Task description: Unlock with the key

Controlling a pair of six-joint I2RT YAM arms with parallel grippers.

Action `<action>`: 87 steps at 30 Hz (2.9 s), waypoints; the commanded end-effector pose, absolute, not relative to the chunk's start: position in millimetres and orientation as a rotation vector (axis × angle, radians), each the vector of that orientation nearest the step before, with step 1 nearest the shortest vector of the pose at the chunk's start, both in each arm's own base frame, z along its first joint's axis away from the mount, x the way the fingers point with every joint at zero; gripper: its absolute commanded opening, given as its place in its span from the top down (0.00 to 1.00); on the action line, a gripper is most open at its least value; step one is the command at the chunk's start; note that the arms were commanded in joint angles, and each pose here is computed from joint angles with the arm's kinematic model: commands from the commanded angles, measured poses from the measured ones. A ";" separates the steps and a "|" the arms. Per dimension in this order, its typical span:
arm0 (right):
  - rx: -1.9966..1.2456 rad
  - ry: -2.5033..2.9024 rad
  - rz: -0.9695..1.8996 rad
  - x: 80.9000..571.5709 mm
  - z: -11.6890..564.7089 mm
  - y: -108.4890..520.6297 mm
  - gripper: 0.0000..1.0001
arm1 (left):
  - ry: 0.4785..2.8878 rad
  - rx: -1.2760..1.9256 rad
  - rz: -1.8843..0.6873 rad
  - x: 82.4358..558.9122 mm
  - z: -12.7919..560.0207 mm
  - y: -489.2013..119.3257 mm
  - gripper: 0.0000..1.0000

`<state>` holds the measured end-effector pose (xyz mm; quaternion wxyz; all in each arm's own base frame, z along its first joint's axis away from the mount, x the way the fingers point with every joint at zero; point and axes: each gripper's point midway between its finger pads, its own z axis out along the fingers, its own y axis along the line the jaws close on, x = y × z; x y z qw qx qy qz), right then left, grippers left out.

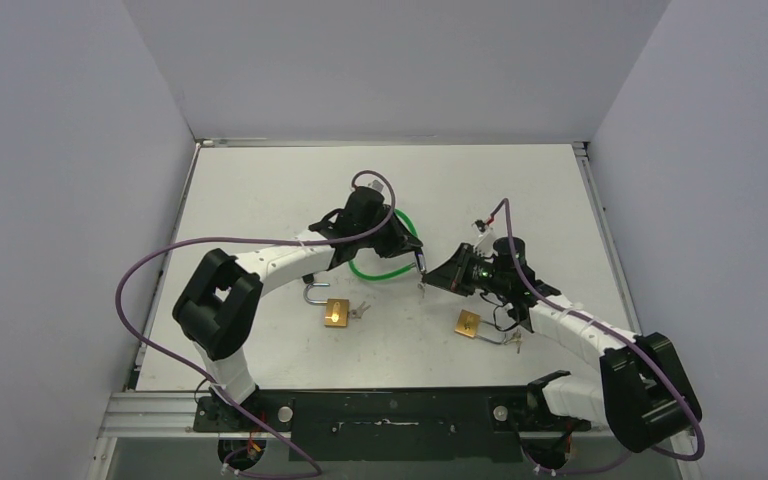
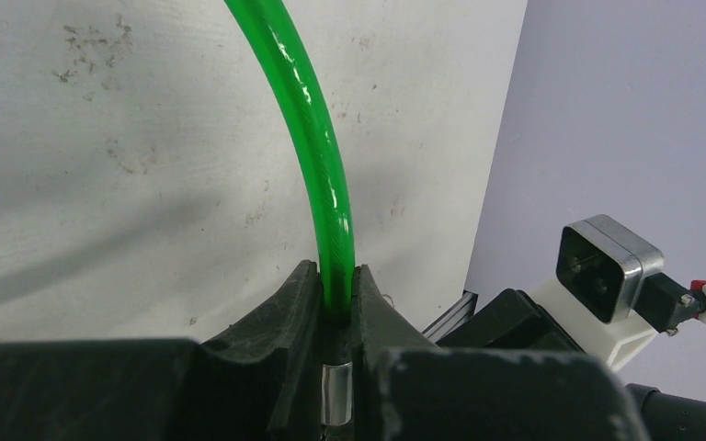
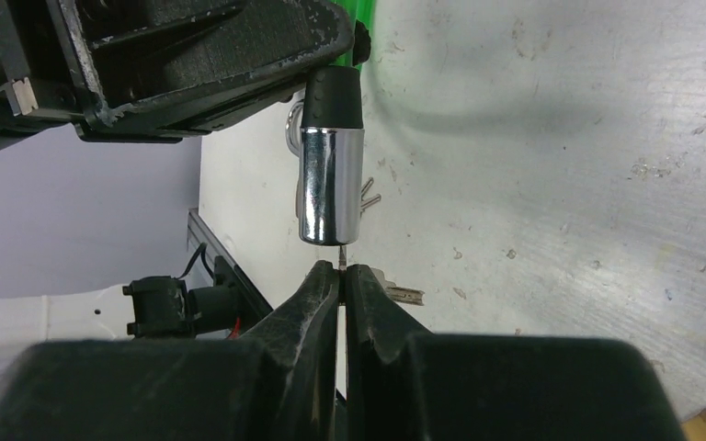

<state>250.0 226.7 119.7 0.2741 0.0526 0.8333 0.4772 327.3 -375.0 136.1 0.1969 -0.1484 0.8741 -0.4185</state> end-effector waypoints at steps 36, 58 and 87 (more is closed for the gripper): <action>0.124 1.415 2.053 249.3 333.9 229.3 1.00 | 1.675 -0.481 -2.236 281.7 347.2 -385.3 1.00; -0.048 1.572 1.425 263.7 285.9 196.8 0.33 | 1.561 -0.482 -2.258 286.9 383.0 -374.9 1.00; -0.488 1.480 0.985 294.5 277.1 233.7 0.90 | 1.622 -0.625 -2.390 277.7 382.5 -380.5 1.00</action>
